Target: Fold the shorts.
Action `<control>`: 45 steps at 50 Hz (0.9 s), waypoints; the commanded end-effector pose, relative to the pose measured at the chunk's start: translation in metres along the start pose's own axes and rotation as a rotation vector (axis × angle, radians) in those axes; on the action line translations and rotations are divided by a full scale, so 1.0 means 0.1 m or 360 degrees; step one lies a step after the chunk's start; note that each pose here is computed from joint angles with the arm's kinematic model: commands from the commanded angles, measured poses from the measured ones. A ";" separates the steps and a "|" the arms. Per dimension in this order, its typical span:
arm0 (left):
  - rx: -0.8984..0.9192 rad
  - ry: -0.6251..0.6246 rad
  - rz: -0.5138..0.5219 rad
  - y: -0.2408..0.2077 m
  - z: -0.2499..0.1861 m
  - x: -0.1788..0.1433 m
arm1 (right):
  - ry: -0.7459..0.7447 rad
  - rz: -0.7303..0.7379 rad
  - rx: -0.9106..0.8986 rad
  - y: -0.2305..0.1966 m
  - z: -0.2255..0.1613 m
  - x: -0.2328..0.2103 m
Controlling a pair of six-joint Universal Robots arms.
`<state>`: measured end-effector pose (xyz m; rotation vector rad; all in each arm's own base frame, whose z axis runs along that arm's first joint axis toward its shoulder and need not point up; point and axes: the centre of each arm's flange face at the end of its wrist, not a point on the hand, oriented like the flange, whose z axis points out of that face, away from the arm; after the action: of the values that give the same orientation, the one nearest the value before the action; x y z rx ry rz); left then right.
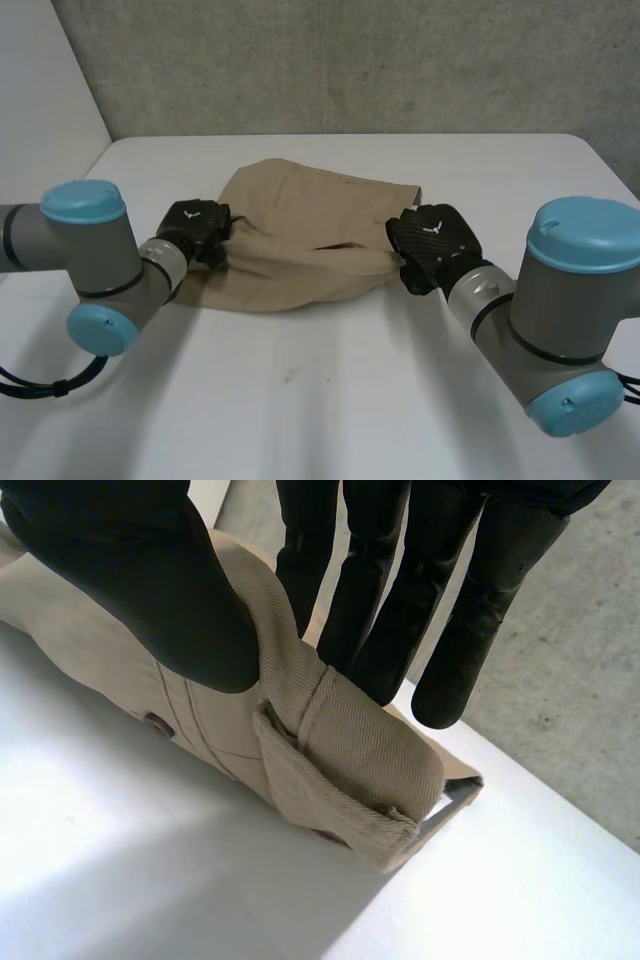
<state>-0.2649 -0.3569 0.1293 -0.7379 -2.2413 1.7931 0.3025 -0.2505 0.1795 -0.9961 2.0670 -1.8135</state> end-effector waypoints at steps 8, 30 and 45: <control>0.0562 -0.0151 0.0080 -1.93 -1.44 -0.24 | 0.0234 -0.0116 0.0562 -1.38 -0.39 0.50; 0.1156 -0.0338 0.0142 -2.94 -2.32 -0.37 | 0.0431 -0.0119 0.0896 -2.39 -0.99 0.76; 0.0535 -0.0177 0.0055 -1.71 -0.49 -0.20 | 0.0294 -0.0071 0.0404 -1.19 0.24 0.54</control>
<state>-0.2480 -0.3019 0.3585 -0.6252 -1.8575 2.2419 0.2979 -0.2645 0.3508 -0.8439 1.8090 -2.2191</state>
